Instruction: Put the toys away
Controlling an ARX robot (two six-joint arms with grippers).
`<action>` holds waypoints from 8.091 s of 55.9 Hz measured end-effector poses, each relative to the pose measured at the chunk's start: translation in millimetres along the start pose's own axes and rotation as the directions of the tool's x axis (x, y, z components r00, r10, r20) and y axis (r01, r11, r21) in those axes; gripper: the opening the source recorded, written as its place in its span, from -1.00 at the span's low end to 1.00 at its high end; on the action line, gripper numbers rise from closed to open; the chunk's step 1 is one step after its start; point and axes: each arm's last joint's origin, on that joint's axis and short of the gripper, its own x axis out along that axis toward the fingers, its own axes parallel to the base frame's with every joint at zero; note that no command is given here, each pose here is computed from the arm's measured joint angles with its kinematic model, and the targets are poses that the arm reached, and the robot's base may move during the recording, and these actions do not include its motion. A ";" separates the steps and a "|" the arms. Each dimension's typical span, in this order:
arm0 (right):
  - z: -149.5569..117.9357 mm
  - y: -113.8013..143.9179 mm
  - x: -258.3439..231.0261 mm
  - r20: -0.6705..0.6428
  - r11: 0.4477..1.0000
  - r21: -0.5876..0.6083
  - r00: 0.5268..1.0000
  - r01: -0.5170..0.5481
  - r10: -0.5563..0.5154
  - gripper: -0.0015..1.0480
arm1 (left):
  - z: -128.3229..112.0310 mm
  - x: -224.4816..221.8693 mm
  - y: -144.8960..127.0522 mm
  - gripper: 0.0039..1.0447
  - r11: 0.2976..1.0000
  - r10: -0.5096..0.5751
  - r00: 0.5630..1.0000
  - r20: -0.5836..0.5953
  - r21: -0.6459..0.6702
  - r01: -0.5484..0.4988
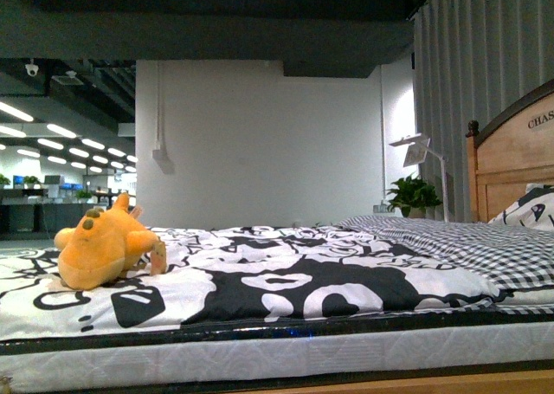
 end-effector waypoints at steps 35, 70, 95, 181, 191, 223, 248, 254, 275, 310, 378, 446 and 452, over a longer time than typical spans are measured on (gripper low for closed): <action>0.0 0.0 0.0 0.000 1.000 0.000 1.000 0.000 0.000 0.87 | 0.0 0.0 0.0 0.88 1.000 0.000 1.000 0.000 0.000 0.000; -0.1 -0.2 0.1 -0.001 1.000 0.000 1.000 0.007 -0.007 0.87 | -0.1 0.1 -0.1 0.88 1.000 -0.003 1.000 -0.002 0.000 0.003; 0.0 -0.2 0.0 0.000 1.000 0.000 1.000 0.005 -0.005 0.87 | -0.1 0.1 0.0 0.88 1.000 0.000 1.000 -0.002 0.000 0.000; 15.6 0.7 21.9 0.034 0.966 0.142 0.974 0.218 -0.225 0.87 | 0.0 0.0 -0.1 0.88 1.000 0.000 1.000 -0.001 0.000 0.000; 36.1 -1.3 45.2 0.092 0.975 0.147 0.979 0.169 -0.183 0.87 | -0.1 0.1 -0.1 0.88 1.000 0.000 1.000 -0.001 0.000 0.000; 68.8 -10.1 135.5 0.085 0.953 0.259 0.986 -0.158 0.141 0.87 | -0.1 0.1 -0.1 0.88 1.000 0.000 1.000 -0.001 0.000 0.000; 97.6 31.4 191.0 0.164 0.925 0.264 0.957 -0.275 0.238 0.87 | 0.0 0.0 -0.1 0.88 1.000 0.000 1.000 -0.001 0.000 0.000; 100.5 42.8 200.3 0.179 0.925 0.256 0.954 -0.280 0.239 0.87 | 0.0 0.0 -0.1 0.88 1.000 0.000 1.000 -0.001 0.000 0.000; 105.6 54.5 230.2 0.219 0.974 0.137 0.965 -0.178 0.145 0.87 | 0.0 0.0 -0.1 0.88 1.000 0.000 1.000 -0.001 0.000 0.000; 106.0 58.4 258.2 0.222 0.999 -0.042 0.974 -0.023 0.031 0.87 | -0.1 0.1 -0.1 0.88 1.000 0.000 1.000 -0.001 0.000 0.000; 97.3 41.5 272.2 0.039 0.992 0.097 0.996 -0.078 0.074 0.87 | -0.1 0.1 -0.1 0.88 1.000 0.000 1.000 -0.001 0.000 0.000; 89.3 69.4 269.7 0.128 0.995 -0.094 0.990 -0.039 0.051 -0.57 | 0.0 0.0 -0.1 0.88 1.000 0.000 1.000 -0.001 0.000 0.000; 92.5 65.1 265.3 0.127 0.994 -0.091 0.989 -0.060 0.071 -0.85 | -0.1 0.1 -0.1 0.88 1.000 0.000 1.000 -0.001 0.000 0.000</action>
